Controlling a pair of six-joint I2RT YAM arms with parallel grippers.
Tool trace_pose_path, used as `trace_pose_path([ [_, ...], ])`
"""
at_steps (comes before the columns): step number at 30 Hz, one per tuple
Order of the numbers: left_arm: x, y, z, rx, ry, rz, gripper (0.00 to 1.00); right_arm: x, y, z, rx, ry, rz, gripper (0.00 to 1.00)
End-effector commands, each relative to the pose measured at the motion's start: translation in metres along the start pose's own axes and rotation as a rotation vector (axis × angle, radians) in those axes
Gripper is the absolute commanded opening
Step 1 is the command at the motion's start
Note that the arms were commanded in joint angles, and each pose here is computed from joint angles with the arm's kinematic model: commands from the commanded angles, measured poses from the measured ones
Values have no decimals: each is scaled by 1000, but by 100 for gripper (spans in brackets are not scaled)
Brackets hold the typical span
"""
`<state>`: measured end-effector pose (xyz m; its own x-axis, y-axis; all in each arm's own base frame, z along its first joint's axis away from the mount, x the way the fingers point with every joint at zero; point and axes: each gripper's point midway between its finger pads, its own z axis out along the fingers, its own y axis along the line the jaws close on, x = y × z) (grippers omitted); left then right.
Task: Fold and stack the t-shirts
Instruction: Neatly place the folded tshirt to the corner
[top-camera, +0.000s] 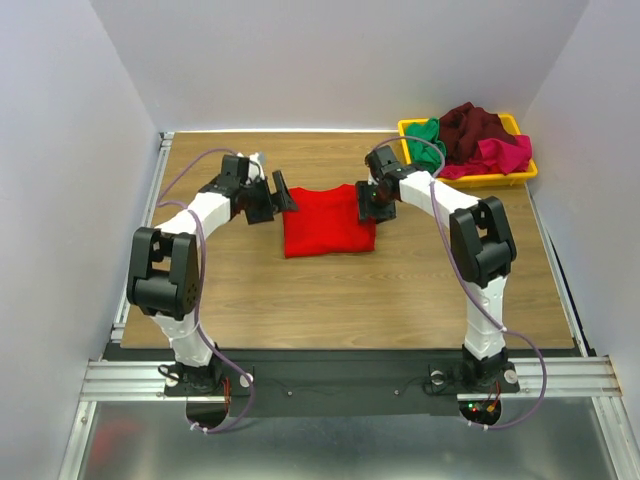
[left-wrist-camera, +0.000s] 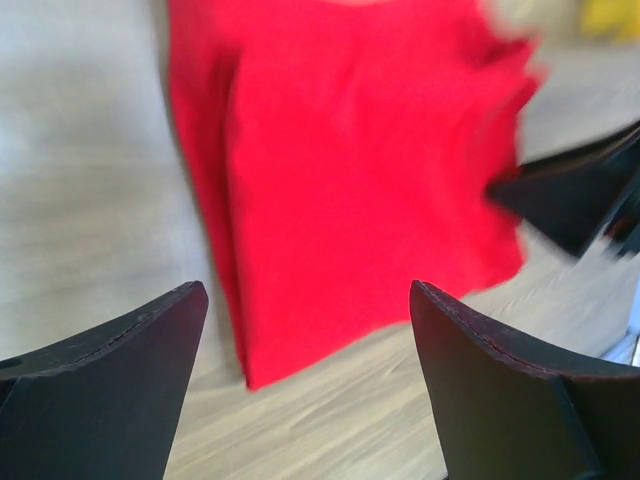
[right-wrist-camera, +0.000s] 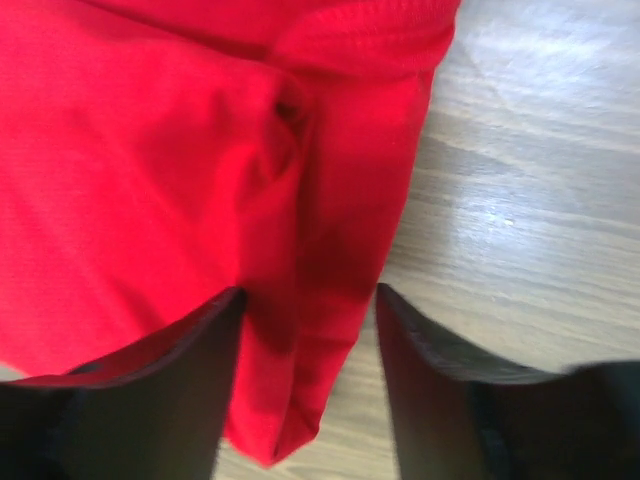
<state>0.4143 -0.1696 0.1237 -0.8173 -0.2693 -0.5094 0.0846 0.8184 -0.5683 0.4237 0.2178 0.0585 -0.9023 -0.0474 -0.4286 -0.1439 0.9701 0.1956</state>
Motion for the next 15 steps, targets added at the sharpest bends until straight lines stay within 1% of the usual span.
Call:
trace_pose_path([
  [1, 30, -1, 3, 67, 71, 27, 97, 6, -17, 8, 51, 18, 21, 57],
  [2, 34, 1, 4, 68, 76, 25, 97, 11, -20, 11, 61, 30, 21, 54],
  [4, 44, 7, 4, 57, 89, 23, 98, 17, -24, 16, 70, 49, 18, 51],
  [7, 56, 19, 9, 25, 105, 11, 98, 23, -26, 21, 76, 68, 17, 50],
  [9, 61, 21, 13, 31, 114, -3, 98, 27, -27, 23, 80, 78, 18, 49],
  [15, 60, 18, 29, 80, 108, -15, 98, 34, -30, 25, 86, 95, 17, 47],
])
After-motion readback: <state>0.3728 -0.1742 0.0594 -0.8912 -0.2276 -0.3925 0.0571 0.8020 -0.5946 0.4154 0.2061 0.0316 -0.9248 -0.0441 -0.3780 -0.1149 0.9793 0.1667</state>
